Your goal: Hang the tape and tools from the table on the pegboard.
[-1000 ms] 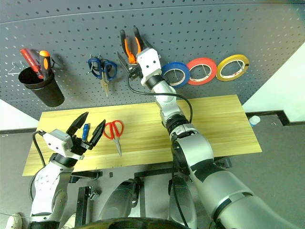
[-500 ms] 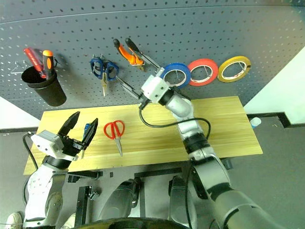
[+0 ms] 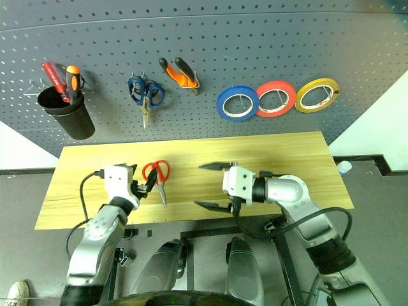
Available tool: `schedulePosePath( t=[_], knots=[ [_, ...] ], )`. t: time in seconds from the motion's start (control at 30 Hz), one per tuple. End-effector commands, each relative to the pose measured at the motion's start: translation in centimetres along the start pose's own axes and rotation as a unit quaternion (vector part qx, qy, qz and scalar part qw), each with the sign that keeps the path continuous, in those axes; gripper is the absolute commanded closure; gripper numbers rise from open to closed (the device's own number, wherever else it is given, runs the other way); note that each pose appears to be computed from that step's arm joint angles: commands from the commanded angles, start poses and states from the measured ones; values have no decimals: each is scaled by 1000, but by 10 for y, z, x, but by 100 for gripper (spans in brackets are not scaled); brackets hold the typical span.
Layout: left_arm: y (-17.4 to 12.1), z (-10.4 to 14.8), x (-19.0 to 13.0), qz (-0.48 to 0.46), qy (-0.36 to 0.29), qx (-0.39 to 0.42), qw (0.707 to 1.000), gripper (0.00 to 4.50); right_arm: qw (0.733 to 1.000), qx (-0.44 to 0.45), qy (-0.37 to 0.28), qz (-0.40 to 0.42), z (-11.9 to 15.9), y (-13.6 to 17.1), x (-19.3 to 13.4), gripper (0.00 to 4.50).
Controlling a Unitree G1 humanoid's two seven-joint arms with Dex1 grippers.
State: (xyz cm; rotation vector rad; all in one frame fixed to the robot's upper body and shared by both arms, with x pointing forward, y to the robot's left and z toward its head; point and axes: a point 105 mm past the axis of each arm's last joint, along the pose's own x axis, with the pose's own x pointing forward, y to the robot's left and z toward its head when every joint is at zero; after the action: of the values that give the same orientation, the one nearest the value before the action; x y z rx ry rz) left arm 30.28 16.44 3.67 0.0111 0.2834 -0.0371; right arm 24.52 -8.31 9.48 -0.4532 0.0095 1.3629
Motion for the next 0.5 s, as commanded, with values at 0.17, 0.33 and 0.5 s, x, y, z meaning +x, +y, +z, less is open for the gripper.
schedulePosePath(
  t=[0.17,0.33,0.5],
  knots=[
    [1,-33,26,104,186,-16,977,1,998,38,25,-42,-23,3,-12,7],
    [-15,-37,35,88,239,-34,966,1,997,49,38,-54,-33,6,-18,7],
    [-27,-44,34,92,287,-80,950,1,995,56,47,-61,-39,7,-22,7]
  ],
)
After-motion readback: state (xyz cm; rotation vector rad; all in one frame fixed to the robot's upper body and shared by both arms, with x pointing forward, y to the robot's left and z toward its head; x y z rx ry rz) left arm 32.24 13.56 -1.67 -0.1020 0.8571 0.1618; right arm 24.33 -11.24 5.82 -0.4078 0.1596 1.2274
